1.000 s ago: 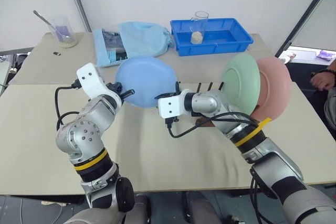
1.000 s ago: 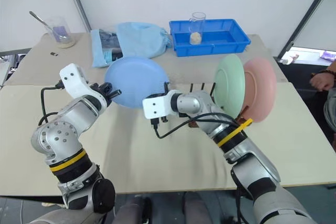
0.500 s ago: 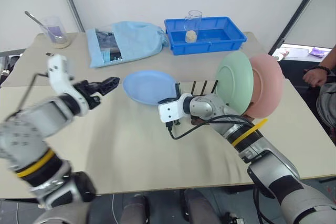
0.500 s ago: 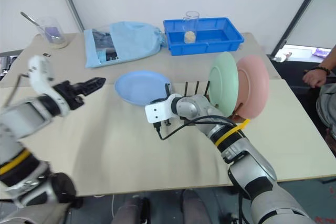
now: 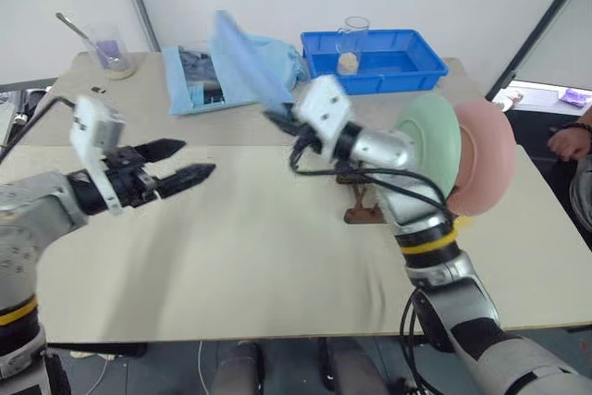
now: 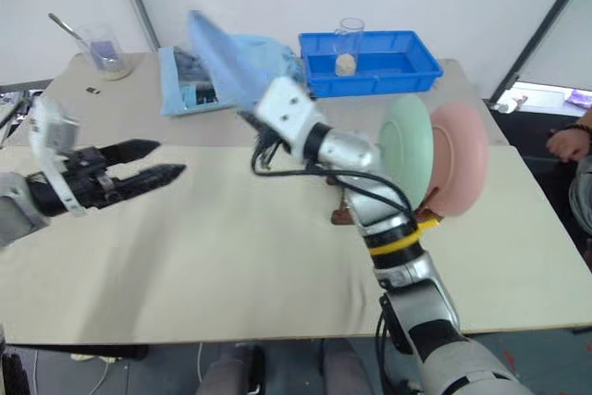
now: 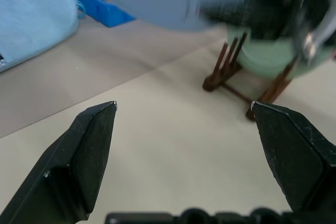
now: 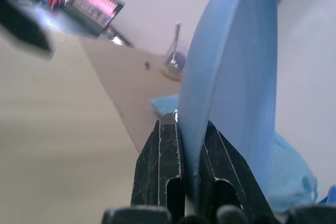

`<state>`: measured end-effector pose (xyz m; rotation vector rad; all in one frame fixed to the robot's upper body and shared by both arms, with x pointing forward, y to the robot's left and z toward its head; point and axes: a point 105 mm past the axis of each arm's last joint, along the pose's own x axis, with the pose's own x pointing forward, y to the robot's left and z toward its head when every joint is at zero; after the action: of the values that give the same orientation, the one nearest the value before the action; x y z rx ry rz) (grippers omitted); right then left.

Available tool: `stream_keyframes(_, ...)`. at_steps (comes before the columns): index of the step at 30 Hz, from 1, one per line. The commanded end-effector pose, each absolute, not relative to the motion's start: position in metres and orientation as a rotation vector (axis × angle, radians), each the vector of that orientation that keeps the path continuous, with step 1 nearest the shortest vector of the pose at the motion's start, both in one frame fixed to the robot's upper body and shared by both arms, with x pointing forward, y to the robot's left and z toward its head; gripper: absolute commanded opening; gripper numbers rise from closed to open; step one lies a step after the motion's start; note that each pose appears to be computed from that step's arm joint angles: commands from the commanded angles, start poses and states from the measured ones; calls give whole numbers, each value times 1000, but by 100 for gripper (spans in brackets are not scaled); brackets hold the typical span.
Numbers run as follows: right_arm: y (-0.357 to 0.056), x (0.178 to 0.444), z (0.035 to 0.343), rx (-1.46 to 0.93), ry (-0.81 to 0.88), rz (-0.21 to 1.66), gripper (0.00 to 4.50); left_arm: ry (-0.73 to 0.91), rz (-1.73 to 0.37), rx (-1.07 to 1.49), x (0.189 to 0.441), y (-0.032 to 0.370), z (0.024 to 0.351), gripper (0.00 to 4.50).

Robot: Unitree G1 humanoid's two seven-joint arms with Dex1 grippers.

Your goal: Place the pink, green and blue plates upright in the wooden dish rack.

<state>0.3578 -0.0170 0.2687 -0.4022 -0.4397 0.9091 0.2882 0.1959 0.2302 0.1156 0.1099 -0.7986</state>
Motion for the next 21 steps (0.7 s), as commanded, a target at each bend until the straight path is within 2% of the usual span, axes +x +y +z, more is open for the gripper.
stream_keyframes(1, -47, 335, 293, -247, -462, 907, 0, -7, -864, 250, 288, 174, 240, 441)
stream_keyframes(6, -80, 296, 296, -105, -374, 948, 0, -40, -1015, 321, 279, 144, 229, 441)
stream_keyframes(11, -102, 275, 296, -64, -324, 850, 0, -87, -1138, 297, 274, 124, 229, 441)
stream_keyframes(21, -132, 265, 269, 43, -152, 721, 0, -117, -1414, 205, 254, 106, 241, 441)
